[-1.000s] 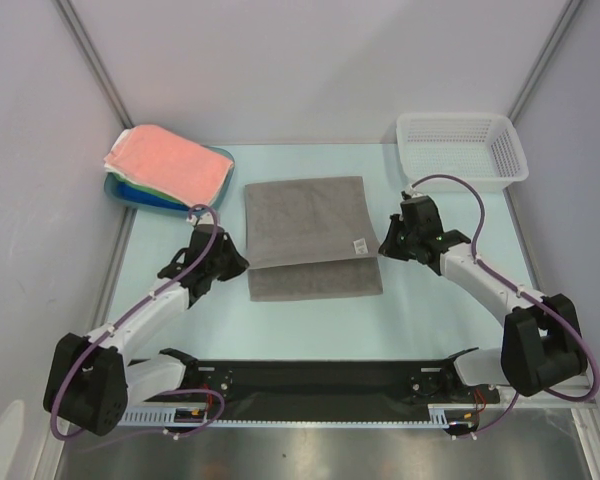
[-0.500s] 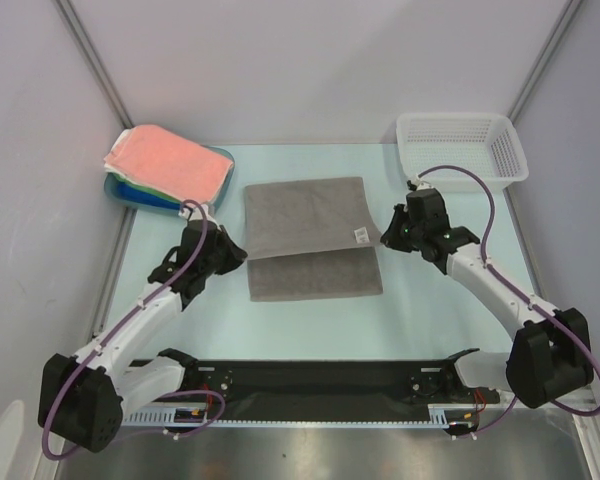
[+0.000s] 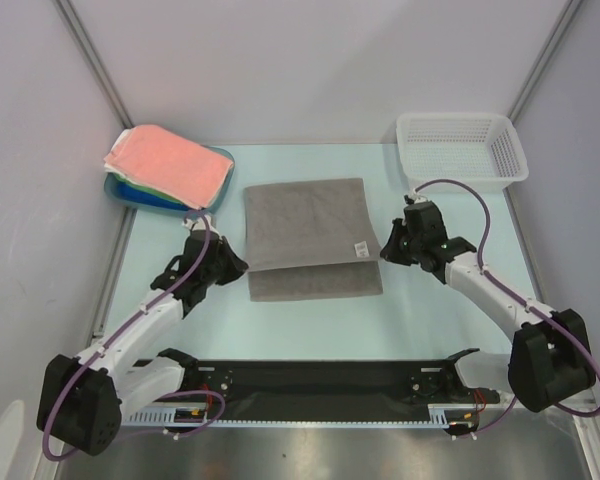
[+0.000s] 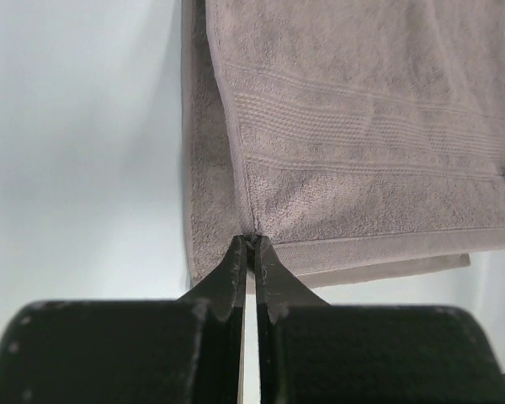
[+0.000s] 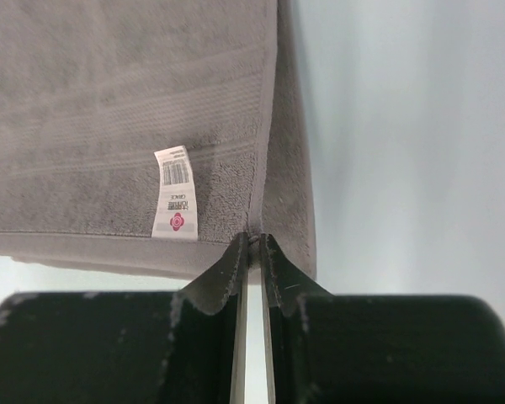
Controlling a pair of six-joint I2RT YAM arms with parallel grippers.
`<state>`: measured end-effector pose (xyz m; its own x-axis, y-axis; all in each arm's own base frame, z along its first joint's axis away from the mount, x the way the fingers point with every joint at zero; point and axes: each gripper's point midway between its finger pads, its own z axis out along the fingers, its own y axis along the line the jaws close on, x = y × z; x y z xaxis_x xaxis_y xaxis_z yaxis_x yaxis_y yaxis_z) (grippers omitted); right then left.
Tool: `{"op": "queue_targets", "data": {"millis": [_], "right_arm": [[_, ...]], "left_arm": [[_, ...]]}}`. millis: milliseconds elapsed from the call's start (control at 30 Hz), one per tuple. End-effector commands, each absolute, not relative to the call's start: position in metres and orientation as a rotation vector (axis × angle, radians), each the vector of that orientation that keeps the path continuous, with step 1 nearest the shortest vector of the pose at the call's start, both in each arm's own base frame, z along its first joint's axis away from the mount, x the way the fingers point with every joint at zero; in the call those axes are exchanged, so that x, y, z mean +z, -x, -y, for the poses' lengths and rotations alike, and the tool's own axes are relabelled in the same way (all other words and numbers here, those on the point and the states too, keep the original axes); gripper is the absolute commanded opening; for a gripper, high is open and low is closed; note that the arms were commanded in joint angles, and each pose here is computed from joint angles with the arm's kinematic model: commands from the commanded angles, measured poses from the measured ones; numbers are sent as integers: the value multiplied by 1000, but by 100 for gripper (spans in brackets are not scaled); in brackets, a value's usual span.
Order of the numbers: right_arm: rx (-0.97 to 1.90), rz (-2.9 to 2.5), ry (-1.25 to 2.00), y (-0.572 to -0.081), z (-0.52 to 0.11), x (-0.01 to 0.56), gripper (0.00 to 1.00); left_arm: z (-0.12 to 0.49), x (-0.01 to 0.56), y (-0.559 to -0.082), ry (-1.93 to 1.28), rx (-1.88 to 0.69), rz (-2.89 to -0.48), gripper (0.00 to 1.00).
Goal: Fold and stack the towels
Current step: Fold the towel
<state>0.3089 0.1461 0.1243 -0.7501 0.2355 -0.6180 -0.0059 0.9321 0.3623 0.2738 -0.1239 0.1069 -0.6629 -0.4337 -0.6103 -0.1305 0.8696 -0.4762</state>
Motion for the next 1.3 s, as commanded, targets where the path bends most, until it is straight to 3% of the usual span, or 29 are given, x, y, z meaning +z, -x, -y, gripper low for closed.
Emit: {"op": "queue_targets", "data": {"millis": [0, 500, 933, 1267], "right_arm": [[407, -2396, -190, -301, -136, 108, 0], [371, -2502, -215, -278, -129, 47, 0], [365, -2364, -197, -300, -128, 124, 0], [370, -2319, -196, -290, -122, 148, 0]], "left_arm": [[118, 93, -271, 425, -477, -2280, 0], [129, 38, -254, 405, -456, -2407, 0], [119, 114, -270, 387, -419, -2265, 0], [116, 133, -263, 387, -441, -2223, 0]]}}
